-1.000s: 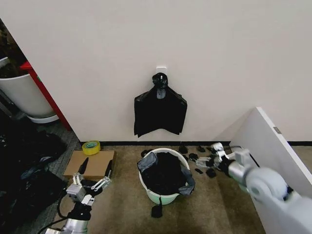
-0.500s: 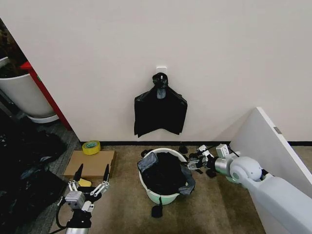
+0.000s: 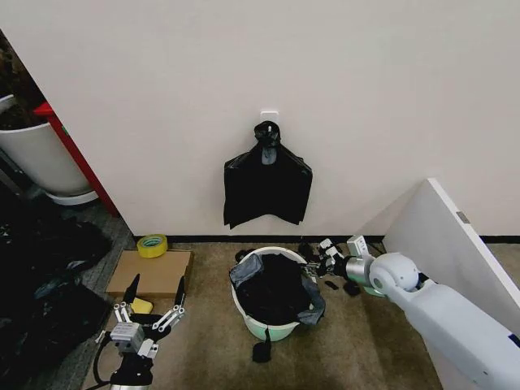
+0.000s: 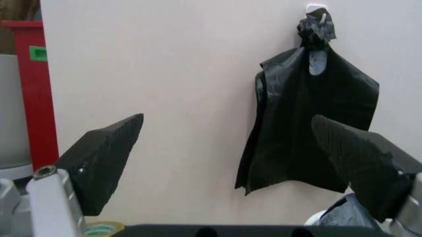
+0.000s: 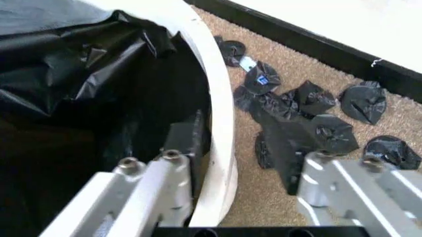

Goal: Place the garbage bag over the trash bin.

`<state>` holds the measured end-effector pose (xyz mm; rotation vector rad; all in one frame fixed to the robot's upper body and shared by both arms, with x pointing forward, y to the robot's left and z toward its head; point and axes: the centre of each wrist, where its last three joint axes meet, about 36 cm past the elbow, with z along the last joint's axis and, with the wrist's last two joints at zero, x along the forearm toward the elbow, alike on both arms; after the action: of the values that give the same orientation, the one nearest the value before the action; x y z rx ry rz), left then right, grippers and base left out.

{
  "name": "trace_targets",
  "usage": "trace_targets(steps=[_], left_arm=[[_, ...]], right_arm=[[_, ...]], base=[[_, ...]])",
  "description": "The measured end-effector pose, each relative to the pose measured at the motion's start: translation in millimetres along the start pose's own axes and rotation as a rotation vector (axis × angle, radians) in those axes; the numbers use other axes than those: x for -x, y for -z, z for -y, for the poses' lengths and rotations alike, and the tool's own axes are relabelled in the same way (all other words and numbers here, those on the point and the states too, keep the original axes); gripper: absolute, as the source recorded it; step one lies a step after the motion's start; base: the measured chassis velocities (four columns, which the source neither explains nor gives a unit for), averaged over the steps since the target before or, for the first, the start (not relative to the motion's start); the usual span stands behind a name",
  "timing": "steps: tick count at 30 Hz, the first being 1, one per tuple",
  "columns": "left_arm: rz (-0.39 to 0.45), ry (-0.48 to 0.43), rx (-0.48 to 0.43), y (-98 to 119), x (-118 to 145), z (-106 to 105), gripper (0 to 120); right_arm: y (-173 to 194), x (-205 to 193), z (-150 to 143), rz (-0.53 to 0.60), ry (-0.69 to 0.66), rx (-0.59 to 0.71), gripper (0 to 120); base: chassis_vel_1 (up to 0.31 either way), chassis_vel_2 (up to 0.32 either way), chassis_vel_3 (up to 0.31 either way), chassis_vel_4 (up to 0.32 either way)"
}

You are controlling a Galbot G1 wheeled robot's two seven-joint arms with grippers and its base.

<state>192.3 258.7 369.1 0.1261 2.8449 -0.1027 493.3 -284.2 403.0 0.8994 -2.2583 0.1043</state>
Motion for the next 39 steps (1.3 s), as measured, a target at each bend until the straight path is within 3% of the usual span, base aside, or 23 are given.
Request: trace_targets(steps=[1,2,8,14,20,26,33,39], left_arm=[[0.000,0.001,-0.001,0,0,0,100],[-0.002,0.005,-0.004,0,-1,0,100],[-0.004,0.012,-0.015,0,-2,2,100],[-0.002,0.021,-0.020,-1,-2,2,100],[0.001,0.035,-0.033,1,-1,2,100],[0.004,0.034,-0.048,1,6,3,100],[0.001,0.016,-0.058,0,9,7,100],[-0.004,0.003,-0.055,0,9,6,100]], right_arm=[[0,1,0,-0.001,0.000,0.000,30],[-1,2,0,-0.005,0.000,0.000,20],[-2,5,-2,-0.009,0.001,0.005,4],[-6,4,-7,-0.002,-0.012,0.035,1],[-12,-9,-32,0.029,-0.115,0.147,1],[-2,-23,-94,0.095,-0.388,0.351,1],[-1,-30,-150,0.172,-0.551,0.563,1],[-9,-28,-179,0.239,-0.596,0.690,1]], base=[[0.000,0.000,0.000,0.000],[0.000,0.000,0.000,0.000],[0.000,0.000,0.000,0.000],[0.000,0.000,0.000,0.000],[0.000,0.000,0.000,0.000],[0.000,0.000,0.000,0.000],[0.000,0.000,0.000,0.000],[0.000,0.000,0.000,0.000]])
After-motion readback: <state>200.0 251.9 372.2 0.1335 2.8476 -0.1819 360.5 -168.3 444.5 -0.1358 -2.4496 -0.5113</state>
